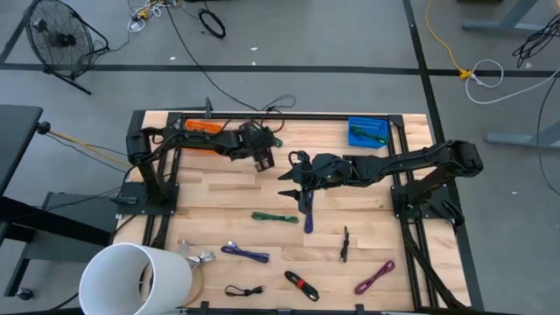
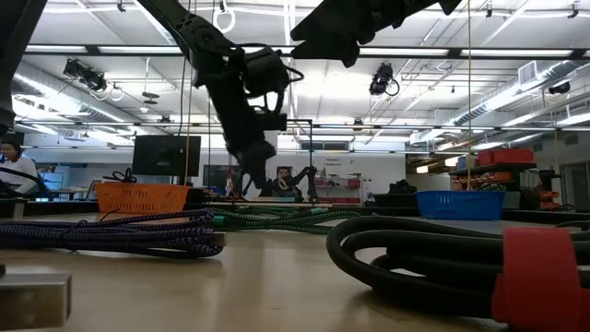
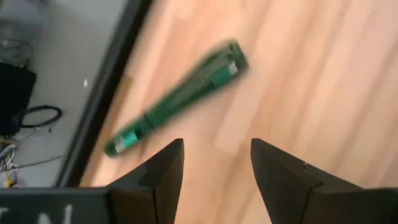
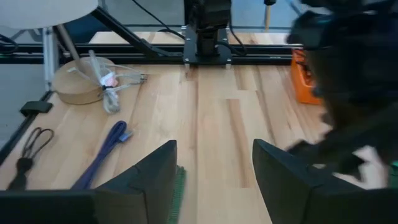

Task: Pick & Place USB Port
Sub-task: Put the green charger cable into the blue bin

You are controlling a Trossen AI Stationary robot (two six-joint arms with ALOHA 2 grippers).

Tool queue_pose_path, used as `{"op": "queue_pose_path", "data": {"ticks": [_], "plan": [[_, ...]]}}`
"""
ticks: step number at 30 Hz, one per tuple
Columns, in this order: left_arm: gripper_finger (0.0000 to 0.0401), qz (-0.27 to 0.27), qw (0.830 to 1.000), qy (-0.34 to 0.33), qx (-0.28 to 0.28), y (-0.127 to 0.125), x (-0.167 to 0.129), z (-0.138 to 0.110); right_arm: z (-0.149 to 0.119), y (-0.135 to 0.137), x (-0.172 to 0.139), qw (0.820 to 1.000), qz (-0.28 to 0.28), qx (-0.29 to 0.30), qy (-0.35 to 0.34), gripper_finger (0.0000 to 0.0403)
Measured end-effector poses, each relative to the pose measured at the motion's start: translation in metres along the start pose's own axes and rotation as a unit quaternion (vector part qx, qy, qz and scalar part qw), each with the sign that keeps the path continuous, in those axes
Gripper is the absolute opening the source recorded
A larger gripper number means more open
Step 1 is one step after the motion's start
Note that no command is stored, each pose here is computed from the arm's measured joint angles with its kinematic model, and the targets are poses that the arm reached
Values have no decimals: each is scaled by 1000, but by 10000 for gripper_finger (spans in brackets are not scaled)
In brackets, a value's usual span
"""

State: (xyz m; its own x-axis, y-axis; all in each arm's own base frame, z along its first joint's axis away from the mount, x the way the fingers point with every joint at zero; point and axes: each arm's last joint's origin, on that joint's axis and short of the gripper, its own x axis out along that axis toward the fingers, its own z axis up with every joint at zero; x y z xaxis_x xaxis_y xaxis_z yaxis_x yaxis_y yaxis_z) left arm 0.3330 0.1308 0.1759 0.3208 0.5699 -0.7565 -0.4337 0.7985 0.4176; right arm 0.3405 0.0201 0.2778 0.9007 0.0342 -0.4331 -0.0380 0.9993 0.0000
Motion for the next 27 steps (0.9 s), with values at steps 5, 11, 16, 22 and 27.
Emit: {"op": "queue_pose_path", "data": {"ticks": [5, 11, 16, 22, 27], "plan": [[190, -65, 989, -35, -127, 18, 9, 6, 0, 2, 0, 1000, 26, 9, 0, 212], [190, -141, 923, -8, -358, 39, 18, 2, 0, 2, 0, 999, 30, 9, 0, 212], [190, -111, 879, 2, -464, 51, 26, -1, 1, 2, 0, 999, 32, 9, -2, 212], [190, -104, 848, 20, -519, 55, 44, -8, 1, 2, 0, 999, 32, 9, -5, 212], [190, -110, 841, 21, -529, 49, 61, -10, 1, 2, 0, 999, 32, 9, -6, 212]]}}
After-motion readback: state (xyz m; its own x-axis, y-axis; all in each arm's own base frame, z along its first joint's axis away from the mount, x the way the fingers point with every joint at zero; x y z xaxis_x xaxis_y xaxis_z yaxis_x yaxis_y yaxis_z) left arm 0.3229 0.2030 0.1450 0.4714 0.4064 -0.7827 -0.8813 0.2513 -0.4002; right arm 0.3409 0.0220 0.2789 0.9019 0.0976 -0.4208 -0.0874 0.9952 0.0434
